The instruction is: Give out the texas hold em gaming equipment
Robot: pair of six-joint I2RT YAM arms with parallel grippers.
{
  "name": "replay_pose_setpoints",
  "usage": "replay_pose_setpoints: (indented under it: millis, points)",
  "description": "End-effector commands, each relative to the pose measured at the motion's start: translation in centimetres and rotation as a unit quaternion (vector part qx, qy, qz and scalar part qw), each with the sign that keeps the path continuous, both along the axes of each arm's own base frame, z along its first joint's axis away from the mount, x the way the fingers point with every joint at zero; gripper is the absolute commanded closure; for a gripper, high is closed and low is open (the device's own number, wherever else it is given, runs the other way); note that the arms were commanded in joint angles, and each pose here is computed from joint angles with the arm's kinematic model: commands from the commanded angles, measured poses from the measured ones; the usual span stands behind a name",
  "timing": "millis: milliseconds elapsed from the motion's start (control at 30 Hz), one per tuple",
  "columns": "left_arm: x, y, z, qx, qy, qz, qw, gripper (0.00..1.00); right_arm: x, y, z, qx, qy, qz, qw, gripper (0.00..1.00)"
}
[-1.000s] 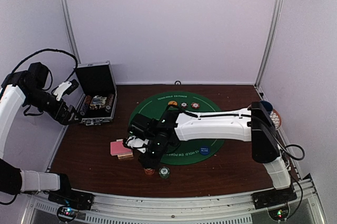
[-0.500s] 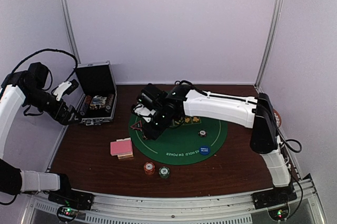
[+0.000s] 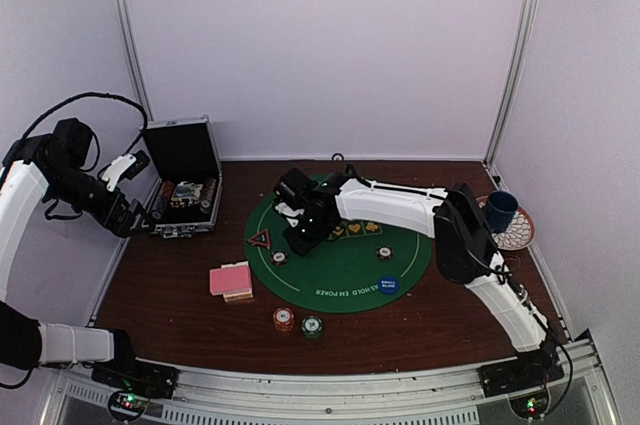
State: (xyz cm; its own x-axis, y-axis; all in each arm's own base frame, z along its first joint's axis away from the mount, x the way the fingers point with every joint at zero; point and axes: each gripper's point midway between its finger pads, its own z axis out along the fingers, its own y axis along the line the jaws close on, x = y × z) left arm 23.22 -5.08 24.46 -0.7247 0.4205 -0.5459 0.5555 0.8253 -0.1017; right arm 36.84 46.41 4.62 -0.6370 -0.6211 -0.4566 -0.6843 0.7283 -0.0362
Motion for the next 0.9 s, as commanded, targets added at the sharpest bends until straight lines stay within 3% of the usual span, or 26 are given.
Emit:
replay_pose_setpoints:
  millis: [0,400,467,533,600,767,867]
  points:
    - [0.2,0.0,0.5,-0.002,-0.010,-0.004,1.000,0.02,2.6,1.1,1.6,0.039,-0.032,-0.034,0.998,0.91]
    - [0.2,0.0,0.3,-0.002,-0.010,-0.006,1.000,0.02,3.0,2.7,-1.0,0.057,-0.007,-0.030,0.998,0.87]
    - [0.2,0.0,0.3,-0.001,-0.010,-0.006,1.000,0.02,2.9,2.9,-1.2,0.057,-0.004,-0.030,0.998,0.80]
    - [0.2,0.0,0.3,-0.001,-0.010,-0.006,1.000,0.03,2.9,2.9,-1.1,0.059,-0.002,-0.029,0.998,0.62]
    - [0.2,0.0,0.3,-0.002,-0.010,-0.006,1.000,0.03,2.9,3.0,-0.8,0.063,-0.001,-0.027,0.998,0.51]
    - [0.1,0.0,0.2,-0.002,-0.008,-0.004,1.000,0.03,2.9,3.2,2.0,0.080,-0.011,-0.023,0.996,0.40]
    - [0.0,0.0,0.1,-0.002,-0.008,-0.003,1.000,0.02,2.8,3.2,4.4,0.093,-0.021,-0.019,0.995,0.38]
